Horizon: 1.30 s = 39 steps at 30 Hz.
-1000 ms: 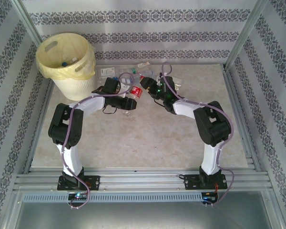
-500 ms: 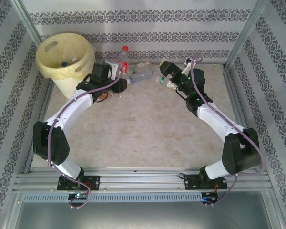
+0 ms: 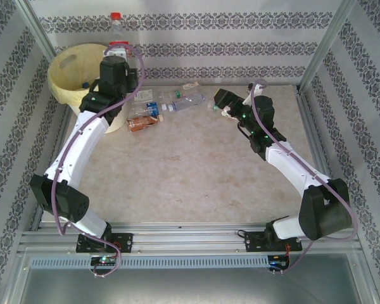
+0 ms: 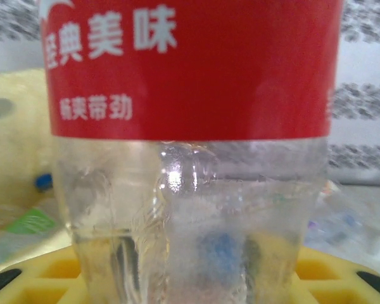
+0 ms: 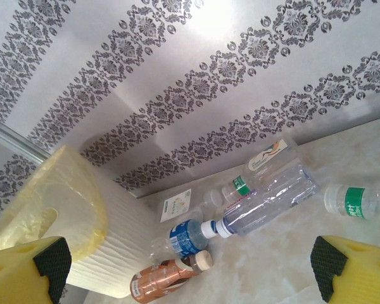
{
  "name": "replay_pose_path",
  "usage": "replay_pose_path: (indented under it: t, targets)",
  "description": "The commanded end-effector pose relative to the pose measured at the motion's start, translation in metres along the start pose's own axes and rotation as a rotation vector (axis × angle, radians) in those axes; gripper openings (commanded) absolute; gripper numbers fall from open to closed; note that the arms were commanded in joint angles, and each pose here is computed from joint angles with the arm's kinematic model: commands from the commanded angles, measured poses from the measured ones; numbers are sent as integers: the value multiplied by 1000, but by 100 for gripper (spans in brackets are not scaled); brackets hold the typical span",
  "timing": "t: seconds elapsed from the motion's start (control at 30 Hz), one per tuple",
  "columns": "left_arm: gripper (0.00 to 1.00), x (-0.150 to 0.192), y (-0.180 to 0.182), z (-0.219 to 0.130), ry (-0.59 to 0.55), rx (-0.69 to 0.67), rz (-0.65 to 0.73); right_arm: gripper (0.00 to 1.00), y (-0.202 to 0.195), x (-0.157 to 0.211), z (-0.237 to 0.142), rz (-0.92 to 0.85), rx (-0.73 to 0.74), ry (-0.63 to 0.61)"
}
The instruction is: Put the plastic bottles in the bin
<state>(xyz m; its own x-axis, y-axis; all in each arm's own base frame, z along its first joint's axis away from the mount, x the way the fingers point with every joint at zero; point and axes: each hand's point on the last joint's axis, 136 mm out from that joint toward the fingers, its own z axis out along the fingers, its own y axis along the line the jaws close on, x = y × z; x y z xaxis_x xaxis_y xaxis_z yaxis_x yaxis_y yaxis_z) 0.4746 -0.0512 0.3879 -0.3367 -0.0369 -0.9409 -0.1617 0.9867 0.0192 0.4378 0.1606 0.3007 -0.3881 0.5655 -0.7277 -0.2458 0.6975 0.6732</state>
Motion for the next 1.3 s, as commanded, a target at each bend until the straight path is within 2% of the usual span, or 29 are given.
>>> replay_pose_path:
  t: [0.0, 0.27, 0.5, 0.67, 0.83, 1.1, 1.17, 1.27]
  targets:
    - [50, -44, 45, -16, -117, -150, -10, 98, 9, -20, -5, -62, 5, -34]
    - [51, -60, 105, -4, -140, -288, -7, 98, 11, -20, -9, -41, 5, -40]
    - [50, -54, 158, 12, -120, -387, 3, 98, 8, -20, -16, -33, 24, -47]
    - [50, -52, 189, 27, -163, -428, -10, 98, 2, -17, -22, -32, 54, -50]
    - [51, -43, 225, 50, -117, -518, -5, 98, -2, -15, -23, -33, 72, -48]
    - [55, -19, 224, 94, -36, -416, 0, 98, -2, -16, -25, -39, 76, -45]
    - [55, -14, 229, 101, -18, -447, -6, 98, -1, -15, -25, -36, 76, -44]
    - [61, -9, 244, 103, 0, -542, -45, 98, -2, -14, -25, -33, 80, -39]
